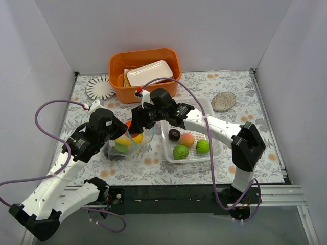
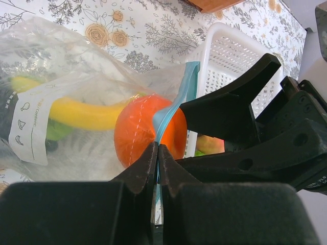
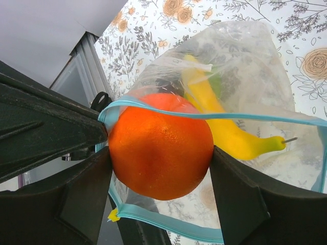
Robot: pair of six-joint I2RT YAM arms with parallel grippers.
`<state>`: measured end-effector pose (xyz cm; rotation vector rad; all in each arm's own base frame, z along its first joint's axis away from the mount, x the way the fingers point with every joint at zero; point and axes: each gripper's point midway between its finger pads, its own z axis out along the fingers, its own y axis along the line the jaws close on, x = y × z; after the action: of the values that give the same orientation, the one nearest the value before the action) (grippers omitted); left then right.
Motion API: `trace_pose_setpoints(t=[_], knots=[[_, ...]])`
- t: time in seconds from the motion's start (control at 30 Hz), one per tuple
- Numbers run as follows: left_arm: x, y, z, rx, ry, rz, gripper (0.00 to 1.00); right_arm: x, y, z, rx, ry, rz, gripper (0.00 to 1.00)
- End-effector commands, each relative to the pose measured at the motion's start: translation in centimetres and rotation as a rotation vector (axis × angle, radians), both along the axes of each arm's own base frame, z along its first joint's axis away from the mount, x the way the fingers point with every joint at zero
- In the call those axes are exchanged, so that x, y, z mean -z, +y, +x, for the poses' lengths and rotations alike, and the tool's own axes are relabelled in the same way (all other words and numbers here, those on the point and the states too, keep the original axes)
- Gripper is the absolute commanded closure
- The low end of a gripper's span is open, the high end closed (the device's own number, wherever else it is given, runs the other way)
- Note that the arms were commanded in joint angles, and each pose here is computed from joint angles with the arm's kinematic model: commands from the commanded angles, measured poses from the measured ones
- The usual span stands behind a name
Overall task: Place the food in the zip-top bag and seal the zipper
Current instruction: Place the fake fruit in the zipper food storage bag, then pick up the fake fruit from the bin.
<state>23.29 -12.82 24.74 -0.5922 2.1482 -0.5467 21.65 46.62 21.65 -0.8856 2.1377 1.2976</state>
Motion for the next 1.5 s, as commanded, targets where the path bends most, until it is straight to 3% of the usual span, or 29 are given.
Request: trace_pose_setpoints(t=[0.0,0.27,0.3,0.7,1.03,1.47], knots=[[-1.1,0.4,0.0,-0.021,-0.037,-0.014,1.00,-3.2,-0.1,0.2,0.005,-0.073,0.065,0.22],[-1.1,0.2,0.0,-0.019,-0.036,-0.021,1.00,-2.7,-1.7,0.6,0.045,-0.085,0.026,0.16],[-1.0,0.2,0.0,-0.019,-0.035,-0.021,1.00,-2.6,-1.8,0.6,0.045,-0.088,0.021,0.08],[-1.1,0.4,-0.1,-0.023,-0.036,-0.020,1.00,-1.9,-5.1,3.5,0.196,-0.096,-0.045,0.05],[0.8,0.3,-0.3,-0.018,0.006,-0.001,1.00,3.0,-17.5,6.9,0.599,-0.088,-0.321,0.02],[2.3,-1.0,0.0,0.038,0.029,-0.010,1.00,10.5,-26.1,3.3,0.700,0.031,-0.597,0.02]])
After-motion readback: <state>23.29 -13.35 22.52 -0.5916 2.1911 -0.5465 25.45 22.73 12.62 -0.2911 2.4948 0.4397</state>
